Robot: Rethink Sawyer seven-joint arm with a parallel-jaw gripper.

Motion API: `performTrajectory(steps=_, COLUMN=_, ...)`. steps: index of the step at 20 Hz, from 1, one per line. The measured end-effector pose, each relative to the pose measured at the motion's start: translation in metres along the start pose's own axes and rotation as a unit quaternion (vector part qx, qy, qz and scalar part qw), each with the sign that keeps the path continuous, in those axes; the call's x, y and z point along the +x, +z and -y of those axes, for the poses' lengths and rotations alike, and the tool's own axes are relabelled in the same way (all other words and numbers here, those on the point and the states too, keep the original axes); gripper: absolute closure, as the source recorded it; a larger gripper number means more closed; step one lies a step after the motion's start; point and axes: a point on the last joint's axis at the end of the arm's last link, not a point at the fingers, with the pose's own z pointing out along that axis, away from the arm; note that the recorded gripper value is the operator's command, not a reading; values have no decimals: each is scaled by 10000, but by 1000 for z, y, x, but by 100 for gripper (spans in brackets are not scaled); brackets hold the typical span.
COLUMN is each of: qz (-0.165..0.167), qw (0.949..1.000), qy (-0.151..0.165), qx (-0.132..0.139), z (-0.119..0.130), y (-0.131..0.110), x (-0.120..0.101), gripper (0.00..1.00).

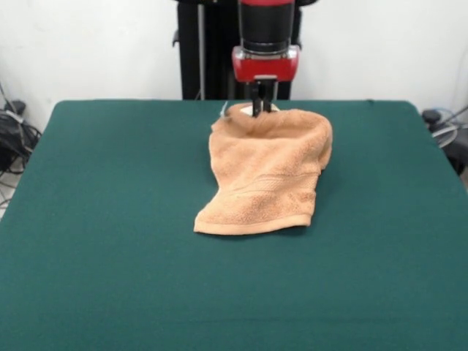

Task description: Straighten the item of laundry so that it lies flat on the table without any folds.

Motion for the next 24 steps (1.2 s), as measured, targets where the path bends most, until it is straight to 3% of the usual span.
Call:
performTrajectory(steps=9, qz=-11, qw=10000, qy=29, qx=4, z=5, y=12, x=-5, gripper=100)
performTrajectory(steps=17, qz=-164, qw=9998, qy=86, qx=-7, z=7, y=25, x=8, gripper=100)
performTrajectory(steps=24, qz=-64, qw=9999, qy=85, qx=63, z=6, y=38, x=19, gripper=100)
